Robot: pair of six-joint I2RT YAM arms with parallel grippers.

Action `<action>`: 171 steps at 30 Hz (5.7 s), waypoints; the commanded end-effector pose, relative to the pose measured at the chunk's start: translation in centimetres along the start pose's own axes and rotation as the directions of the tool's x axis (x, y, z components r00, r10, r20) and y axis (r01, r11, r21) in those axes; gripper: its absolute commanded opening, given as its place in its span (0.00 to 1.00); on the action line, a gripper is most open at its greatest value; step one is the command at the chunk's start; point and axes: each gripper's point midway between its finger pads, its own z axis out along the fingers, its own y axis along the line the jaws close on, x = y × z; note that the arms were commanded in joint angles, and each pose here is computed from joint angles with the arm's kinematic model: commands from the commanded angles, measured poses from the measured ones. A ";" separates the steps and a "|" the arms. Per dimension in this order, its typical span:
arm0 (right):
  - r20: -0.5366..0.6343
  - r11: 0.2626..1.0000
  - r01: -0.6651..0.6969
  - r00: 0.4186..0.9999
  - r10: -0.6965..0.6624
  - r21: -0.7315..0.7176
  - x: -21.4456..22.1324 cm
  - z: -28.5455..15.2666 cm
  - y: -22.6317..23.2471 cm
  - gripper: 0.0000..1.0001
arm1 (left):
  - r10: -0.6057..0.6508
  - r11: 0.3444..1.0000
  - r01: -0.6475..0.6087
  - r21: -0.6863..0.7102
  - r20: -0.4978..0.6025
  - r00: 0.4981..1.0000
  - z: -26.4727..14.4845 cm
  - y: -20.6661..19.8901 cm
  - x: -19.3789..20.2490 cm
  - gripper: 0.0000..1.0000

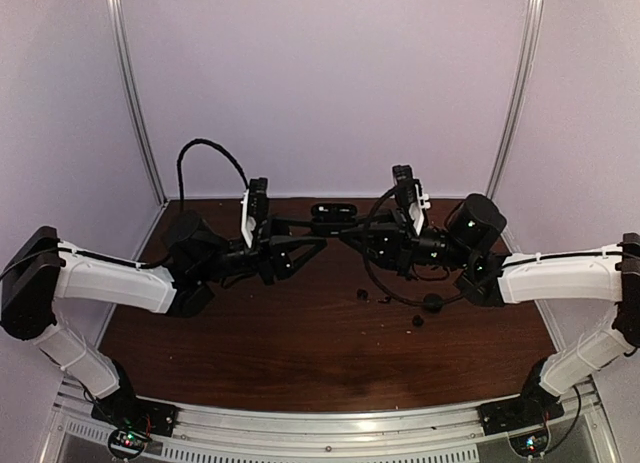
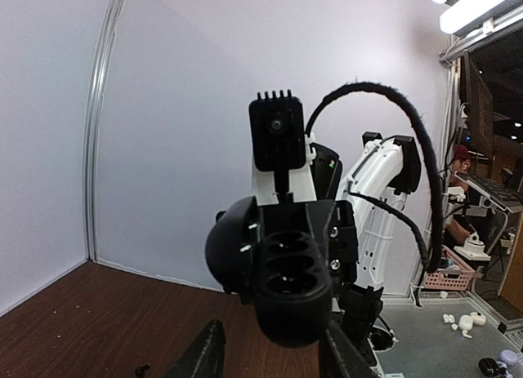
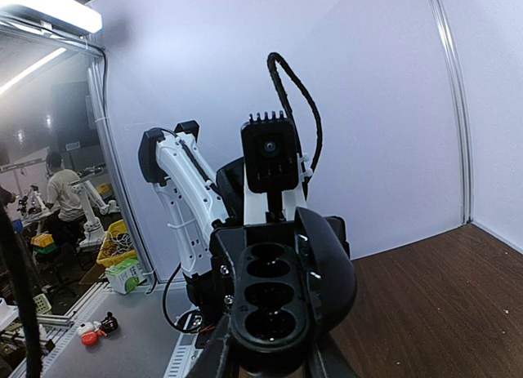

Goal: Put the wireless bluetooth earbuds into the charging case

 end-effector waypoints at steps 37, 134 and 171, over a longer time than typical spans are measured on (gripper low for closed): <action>0.077 0.998 0.039 0.996 -0.043 0.054 -0.9 0.7 -0.1 0.01 | -0.019 0.997 0.008 0.083 0.140 0.990 2.0 -1.0 -3.2 0.31; 0.038 0.996 0.046 0.998 -0.049 0.070 -0.1 -1.0 -0.4 0.00 | 0.064 0.969 -0.049 -0.242 0.055 0.996 -3.3 3.7 -6.4 0.59; 0.124 0.998 0.052 0.991 -0.049 -0.021 -1.8 0.9 0.7 0.00 | 0.043 0.998 -0.047 0.039 0.100 0.994 1.0 -1.1 -3.7 0.39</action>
